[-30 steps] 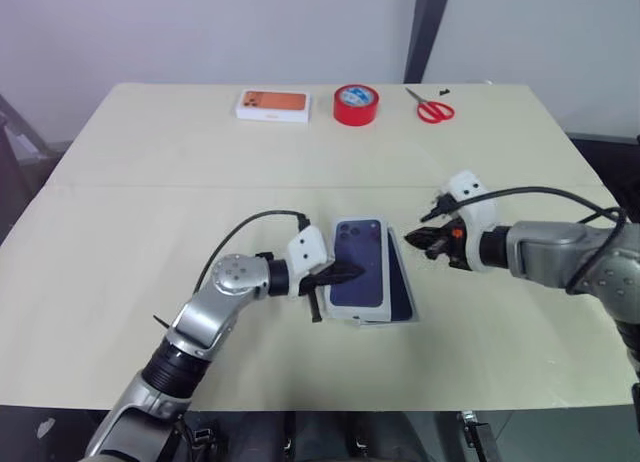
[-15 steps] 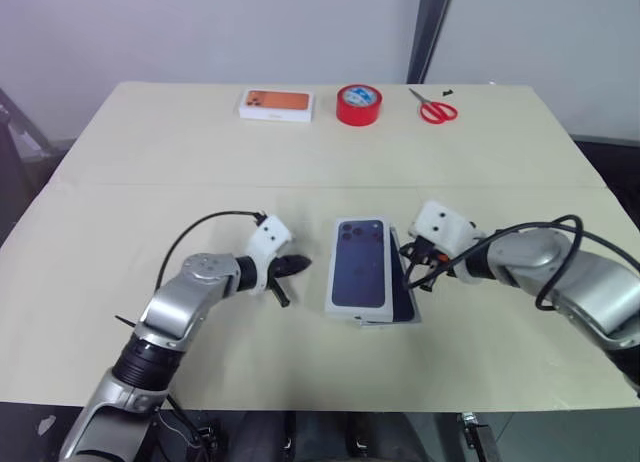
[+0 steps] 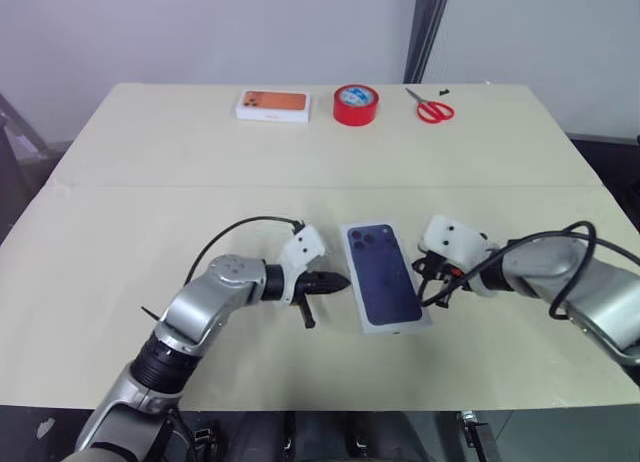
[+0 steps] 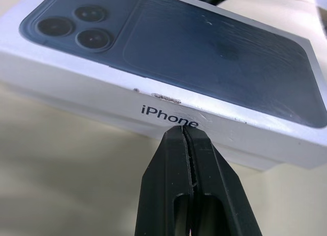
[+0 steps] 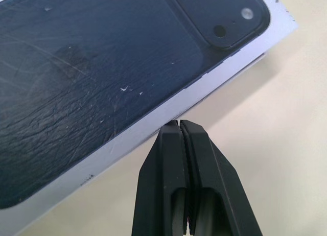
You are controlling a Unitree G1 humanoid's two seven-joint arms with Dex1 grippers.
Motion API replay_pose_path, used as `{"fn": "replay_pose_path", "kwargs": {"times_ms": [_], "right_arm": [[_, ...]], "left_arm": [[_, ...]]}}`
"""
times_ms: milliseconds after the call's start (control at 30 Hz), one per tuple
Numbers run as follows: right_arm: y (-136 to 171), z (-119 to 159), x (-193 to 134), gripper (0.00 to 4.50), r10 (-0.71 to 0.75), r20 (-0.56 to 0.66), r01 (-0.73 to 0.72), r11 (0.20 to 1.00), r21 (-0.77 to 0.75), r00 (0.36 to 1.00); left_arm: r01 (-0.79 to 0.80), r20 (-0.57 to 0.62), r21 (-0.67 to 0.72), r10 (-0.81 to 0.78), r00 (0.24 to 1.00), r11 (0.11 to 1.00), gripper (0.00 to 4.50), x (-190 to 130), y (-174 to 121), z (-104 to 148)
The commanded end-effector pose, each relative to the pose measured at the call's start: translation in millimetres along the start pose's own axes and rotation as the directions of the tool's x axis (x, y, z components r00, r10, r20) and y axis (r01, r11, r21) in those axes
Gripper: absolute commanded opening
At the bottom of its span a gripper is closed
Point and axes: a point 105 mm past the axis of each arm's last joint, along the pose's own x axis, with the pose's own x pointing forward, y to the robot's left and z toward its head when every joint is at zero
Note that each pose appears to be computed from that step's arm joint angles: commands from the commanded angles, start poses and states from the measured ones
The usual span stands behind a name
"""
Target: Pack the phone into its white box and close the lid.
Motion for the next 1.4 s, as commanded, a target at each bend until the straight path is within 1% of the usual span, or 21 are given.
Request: {"fn": "replay_pose_path", "kwargs": {"times_ms": [33, 200, 467, 700, 967, 1400], "right_arm": [[7, 12, -6, 0.06, 0.019, 0.04, -0.017, 0.999, -0.048, 0.999], [5, 8, -4, 0.06, -0.003, 0.031, 0.005, 0.999, -0.037, 0.999], [-3, 12, 3, 0.06, -0.041, 0.052, 0.041, 0.999, -0.008, 0.998], [-2, 14, 4, 0.06, -0.034, 0.058, 0.034, 0.999, -0.006, 0.998], [-3, 10, 3, 0.06, -0.039, 0.043, 0.039, 0.999, 0.0, 0.998], [-2, 4, 3, 0.06, -0.042, 0.028, 0.042, 0.999, 0.006, 0.999]], "left_arm": [[0.059, 0.038, 0.064, -0.061, 0.997, 0.996, 0.04, 3, -12, 18], [0.043, 0.015, 0.075, -0.045, 0.999, 0.996, 0.04, 5, -8, 13], [-0.041, 0.06, 0.044, 0.038, 0.997, 0.998, 0.04, 4, 8, 20], [-0.067, 0.057, 0.034, 0.065, 0.996, 0.997, 0.04, 3, 14, 18], [-0.015, 0.046, 0.045, 0.013, 0.999, 0.999, 0.04, 4, 6, 16], [0.0, 0.024, 0.052, -0.001, 1.0, 0.999, 0.04, 2, 3, 13]]}}
